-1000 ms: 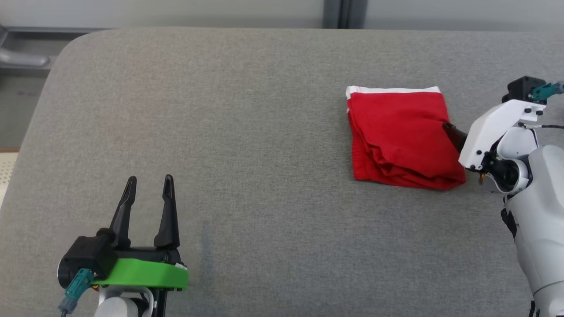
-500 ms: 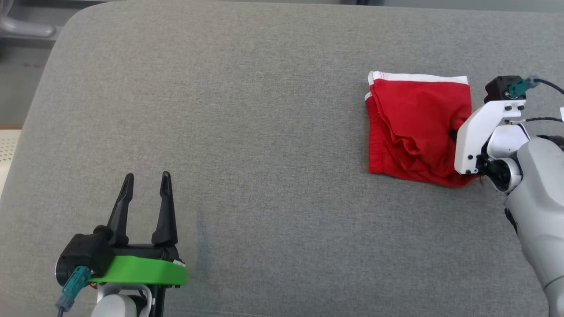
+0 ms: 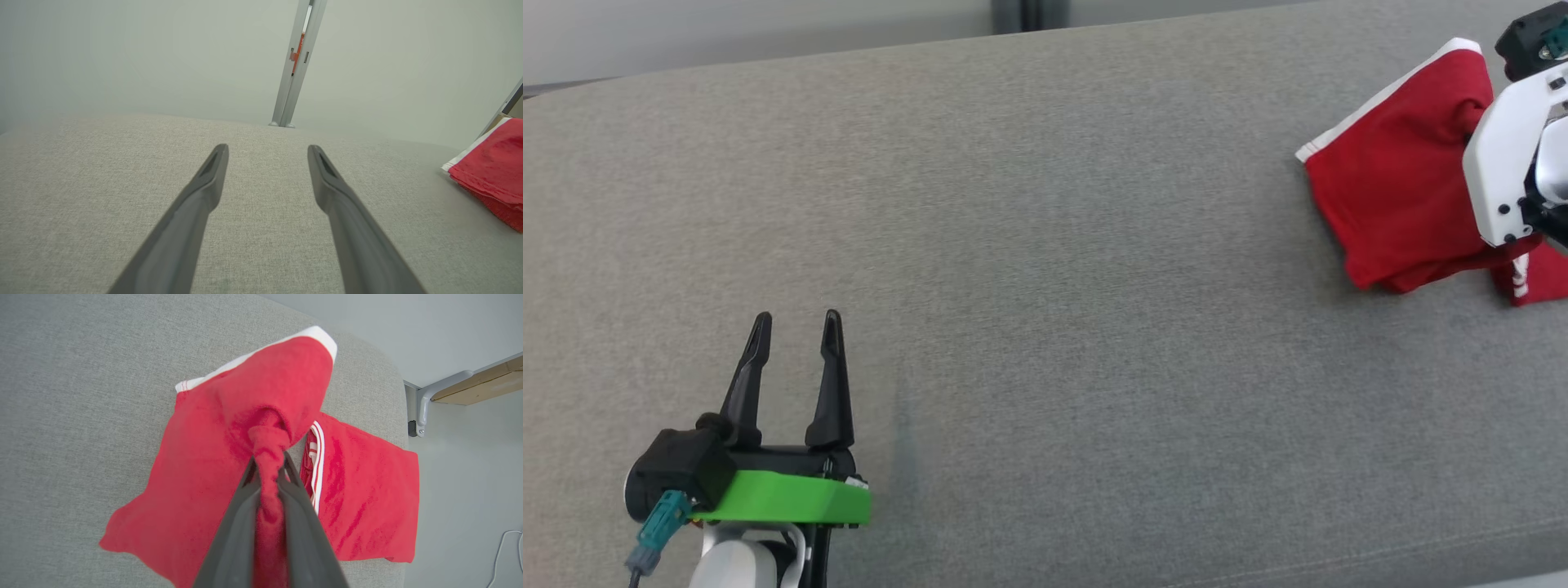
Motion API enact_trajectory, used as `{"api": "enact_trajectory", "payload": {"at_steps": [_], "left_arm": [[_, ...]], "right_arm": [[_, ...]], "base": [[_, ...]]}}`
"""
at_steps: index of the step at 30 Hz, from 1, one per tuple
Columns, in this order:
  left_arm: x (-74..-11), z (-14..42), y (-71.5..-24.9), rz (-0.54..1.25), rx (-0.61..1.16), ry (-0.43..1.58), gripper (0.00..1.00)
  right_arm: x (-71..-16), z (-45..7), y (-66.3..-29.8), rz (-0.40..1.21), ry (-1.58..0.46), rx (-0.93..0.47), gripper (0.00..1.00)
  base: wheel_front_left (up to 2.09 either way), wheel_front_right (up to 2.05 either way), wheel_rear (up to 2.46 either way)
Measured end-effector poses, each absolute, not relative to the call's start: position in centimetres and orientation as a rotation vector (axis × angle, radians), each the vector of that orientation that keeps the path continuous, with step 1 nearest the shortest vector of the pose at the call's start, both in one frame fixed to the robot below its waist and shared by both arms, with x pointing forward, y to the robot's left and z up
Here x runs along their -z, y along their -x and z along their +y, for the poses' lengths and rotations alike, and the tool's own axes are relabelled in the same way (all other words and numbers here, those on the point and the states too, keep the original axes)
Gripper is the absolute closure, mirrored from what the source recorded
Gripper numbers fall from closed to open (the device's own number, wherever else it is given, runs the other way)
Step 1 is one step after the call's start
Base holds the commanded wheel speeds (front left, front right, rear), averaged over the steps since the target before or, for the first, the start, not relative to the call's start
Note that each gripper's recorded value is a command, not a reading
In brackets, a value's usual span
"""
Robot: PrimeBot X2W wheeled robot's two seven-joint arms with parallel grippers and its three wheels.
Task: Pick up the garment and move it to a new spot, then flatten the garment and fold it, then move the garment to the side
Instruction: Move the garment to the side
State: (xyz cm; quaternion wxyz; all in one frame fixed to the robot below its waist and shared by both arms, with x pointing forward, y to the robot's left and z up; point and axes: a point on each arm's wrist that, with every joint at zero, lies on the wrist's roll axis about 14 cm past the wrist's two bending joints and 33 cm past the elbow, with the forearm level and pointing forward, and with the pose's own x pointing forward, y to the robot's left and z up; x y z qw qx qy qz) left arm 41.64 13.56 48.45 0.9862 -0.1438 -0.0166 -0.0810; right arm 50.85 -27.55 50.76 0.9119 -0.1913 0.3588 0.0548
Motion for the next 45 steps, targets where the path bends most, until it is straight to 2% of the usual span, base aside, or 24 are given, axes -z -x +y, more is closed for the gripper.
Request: {"api": "enact_trajectory", "payload": {"at_steps": [6, 9, 17, 23, 25, 29, 33, 39, 45], "left_arm": [[-48.6, 10.0, -43.7, -0.041, 0.278, 0.294, 0.00], [-47.7, 9.3, -44.5, -0.021, 0.305, 0.289, 0.00], [-45.1, 9.5, -46.3, 0.023, 0.318, 0.269, 0.00], [-43.8, 11.1, -47.1, 0.039, 0.286, 0.248, 0.00], [-43.2, 11.7, -47.2, 0.048, 0.276, 0.237, 0.00], [-42.9, 12.7, -47.1, 0.056, 0.250, 0.224, 0.00], [-43.5, 13.3, -46.9, 0.044, 0.231, 0.223, 0.00], [-44.9, 13.9, -45.6, 0.026, 0.197, 0.241, 0.00], [-46.3, 14.7, -43.4, 0.012, 0.158, 0.258, 0.00]], "right_arm": [[-51.9, -34.9, -48.5, 0.716, 0.456, 0.039, 1.00], [-52.1, -37.3, -48.5, 0.685, 0.493, 0.088, 1.00], [-50.1, -43.0, -48.6, 0.707, 0.690, 0.155, 1.00], [-48.2, -45.7, -49.2, 0.721, 0.697, 0.207, 1.00], [-47.1, -46.2, -49.3, 0.732, 0.709, 0.211, 0.00], [-45.3, -45.6, -50.1, 0.720, 0.727, 0.188, 0.00], [-45.9, -44.6, -50.9, 0.639, 0.746, 0.162, 0.00], [-48.2, -39.9, -51.9, 0.408, 0.637, 0.098, 0.00], [-50.3, -33.3, -50.6, 0.208, 0.489, -0.002, 0.00]], "base": [[0.00, 0.00, 0.00], [0.00, 0.00, 0.00], [0.00, 0.00, 0.00], [0.00, 0.00, 0.00], [0.00, 0.00, 0.00], [0.00, 0.00, 0.00], [0.00, 0.00, 0.00], [0.00, 0.00, 0.00], [0.00, 0.00, 0.00]]}}
